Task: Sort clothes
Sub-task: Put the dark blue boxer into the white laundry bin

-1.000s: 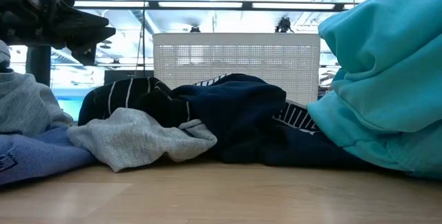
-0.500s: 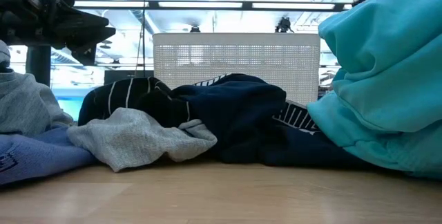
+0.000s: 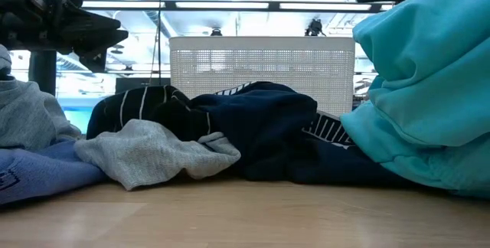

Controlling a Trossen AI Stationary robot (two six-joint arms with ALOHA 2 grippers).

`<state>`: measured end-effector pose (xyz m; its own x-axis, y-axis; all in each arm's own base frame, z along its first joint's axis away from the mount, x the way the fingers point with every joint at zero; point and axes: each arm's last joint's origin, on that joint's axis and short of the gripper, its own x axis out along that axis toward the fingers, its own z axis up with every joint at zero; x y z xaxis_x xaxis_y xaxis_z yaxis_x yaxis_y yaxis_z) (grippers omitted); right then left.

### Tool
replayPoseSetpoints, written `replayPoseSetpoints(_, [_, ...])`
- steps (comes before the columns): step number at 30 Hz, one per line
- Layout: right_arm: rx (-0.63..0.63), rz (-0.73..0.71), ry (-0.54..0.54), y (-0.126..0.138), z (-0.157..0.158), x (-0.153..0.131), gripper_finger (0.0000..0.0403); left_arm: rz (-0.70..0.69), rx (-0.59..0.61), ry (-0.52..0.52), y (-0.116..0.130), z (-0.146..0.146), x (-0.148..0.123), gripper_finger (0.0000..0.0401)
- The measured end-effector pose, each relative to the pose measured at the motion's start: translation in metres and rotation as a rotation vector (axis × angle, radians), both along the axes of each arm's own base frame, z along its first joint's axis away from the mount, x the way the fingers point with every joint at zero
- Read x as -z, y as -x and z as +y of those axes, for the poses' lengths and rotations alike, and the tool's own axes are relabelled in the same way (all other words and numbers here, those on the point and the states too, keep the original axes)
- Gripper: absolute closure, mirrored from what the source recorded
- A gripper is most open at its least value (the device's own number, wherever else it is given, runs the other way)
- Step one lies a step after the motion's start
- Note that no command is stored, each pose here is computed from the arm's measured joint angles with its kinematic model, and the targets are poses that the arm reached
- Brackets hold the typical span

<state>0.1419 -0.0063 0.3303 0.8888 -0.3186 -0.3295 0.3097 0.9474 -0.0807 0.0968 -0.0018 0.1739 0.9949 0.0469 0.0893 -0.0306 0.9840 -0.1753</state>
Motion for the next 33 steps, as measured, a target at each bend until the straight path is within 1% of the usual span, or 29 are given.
replayPoseSetpoints(3, [-0.069, 0.060, -0.026, -0.021, 0.003, 0.001, 0.0245, 0.000, 0.000, 0.000, 0.000, 0.000, 0.000, 0.0274])
replayPoseSetpoints(8, [-0.177, 0.160, -0.053, -0.053, 0.015, 0.012, 0.0245, 0.000, 0.000, 0.000, 0.000, 0.000, 0.000, 0.0274])
replayPoseSetpoints(15, [-0.267, 0.216, -0.044, -0.091, 0.039, 0.034, 0.0245, 0.000, 0.000, 0.000, 0.000, 0.000, 0.000, 0.0274])
replayPoseSetpoints(19, [-0.299, 0.240, -0.039, -0.112, 0.051, 0.050, 0.0245, 0.000, 0.000, 0.000, 0.000, 0.000, 0.000, 0.0274])
replayPoseSetpoints(25, [-0.339, 0.299, 0.007, -0.142, 0.066, 0.083, 0.0245, 0.000, 0.000, 0.000, 0.000, 0.000, 0.000, 0.0274])
replayPoseSetpoints(33, [-0.340, 0.309, 0.013, -0.170, 0.073, 0.116, 0.0245, 0.000, 0.000, 0.000, 0.000, 0.000, 0.000, 0.0274])
